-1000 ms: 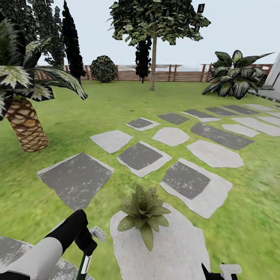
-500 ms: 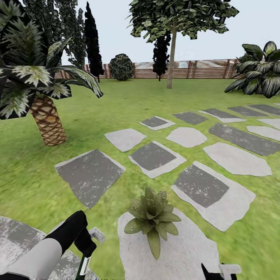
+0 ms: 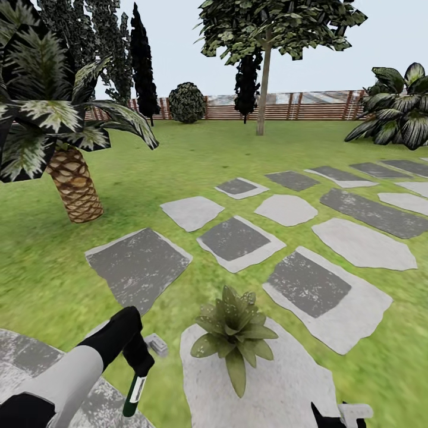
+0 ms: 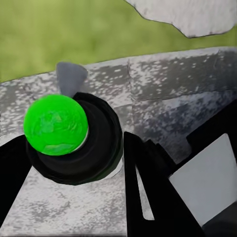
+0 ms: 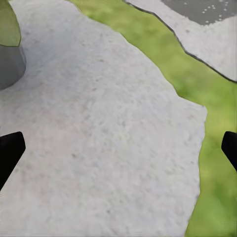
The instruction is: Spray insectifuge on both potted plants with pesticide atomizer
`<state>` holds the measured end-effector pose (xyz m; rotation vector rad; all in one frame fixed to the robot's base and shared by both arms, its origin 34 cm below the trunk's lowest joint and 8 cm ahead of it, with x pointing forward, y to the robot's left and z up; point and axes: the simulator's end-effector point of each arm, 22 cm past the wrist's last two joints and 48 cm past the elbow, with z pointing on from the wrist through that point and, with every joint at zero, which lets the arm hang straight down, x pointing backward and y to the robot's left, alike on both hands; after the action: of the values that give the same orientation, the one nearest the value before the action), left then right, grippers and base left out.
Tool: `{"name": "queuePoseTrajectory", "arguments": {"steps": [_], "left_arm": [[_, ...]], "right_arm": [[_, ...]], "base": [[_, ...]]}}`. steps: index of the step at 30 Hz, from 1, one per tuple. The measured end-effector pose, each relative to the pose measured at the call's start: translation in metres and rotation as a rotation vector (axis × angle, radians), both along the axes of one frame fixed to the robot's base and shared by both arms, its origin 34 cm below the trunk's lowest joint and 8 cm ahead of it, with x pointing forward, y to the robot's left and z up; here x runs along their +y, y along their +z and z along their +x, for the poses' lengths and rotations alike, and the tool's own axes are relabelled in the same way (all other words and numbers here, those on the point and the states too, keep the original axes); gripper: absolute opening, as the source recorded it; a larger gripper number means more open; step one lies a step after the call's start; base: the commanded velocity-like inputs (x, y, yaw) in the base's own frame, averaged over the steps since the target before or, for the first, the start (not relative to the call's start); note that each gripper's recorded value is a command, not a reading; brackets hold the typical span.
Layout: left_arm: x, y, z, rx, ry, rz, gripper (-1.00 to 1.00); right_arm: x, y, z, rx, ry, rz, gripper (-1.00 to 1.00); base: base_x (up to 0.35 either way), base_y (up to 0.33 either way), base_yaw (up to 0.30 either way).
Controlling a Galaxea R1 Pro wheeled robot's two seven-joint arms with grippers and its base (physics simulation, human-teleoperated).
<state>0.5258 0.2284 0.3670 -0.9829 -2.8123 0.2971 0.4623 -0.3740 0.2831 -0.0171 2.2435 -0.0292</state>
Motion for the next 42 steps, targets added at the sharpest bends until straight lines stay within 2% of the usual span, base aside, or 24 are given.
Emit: {"name": "queuePoseTrajectory", "arguments": {"steps": [5,11,32,42], "left_arm": [[0.0014,-0.0023,-0.0037,0.005,-0.006,0.006,-1.00],[-0.0008,-0.0012,-0.0022,0.002,-0.005,-0.002,-1.00],[-0.0018,-0.0016,-0.0011,-0.002,0.006,-0.006,-1.00],[-0.0021,-0.0010,-0.0008,-0.003,0.010,-0.010,-1.00]], "right_arm": [[0.0000,0.0000,0.0002,0.000,0.000,0.000,1.00],[0.0004,0.0000,0.0001,0.000,0.002,0.000,1.00],[0.0012,-0.0004,0.0002,0.001,0.002,0.001,1.00],[0.0023,-0.0001,0.0004,0.000,0.003,0.002,1.00]], "base": [[0.000,-0.009,0.245],[0.000,-0.215,0.245],[-0.137,-0.247,0.021],[0.051,-0.269,0.251]]}}
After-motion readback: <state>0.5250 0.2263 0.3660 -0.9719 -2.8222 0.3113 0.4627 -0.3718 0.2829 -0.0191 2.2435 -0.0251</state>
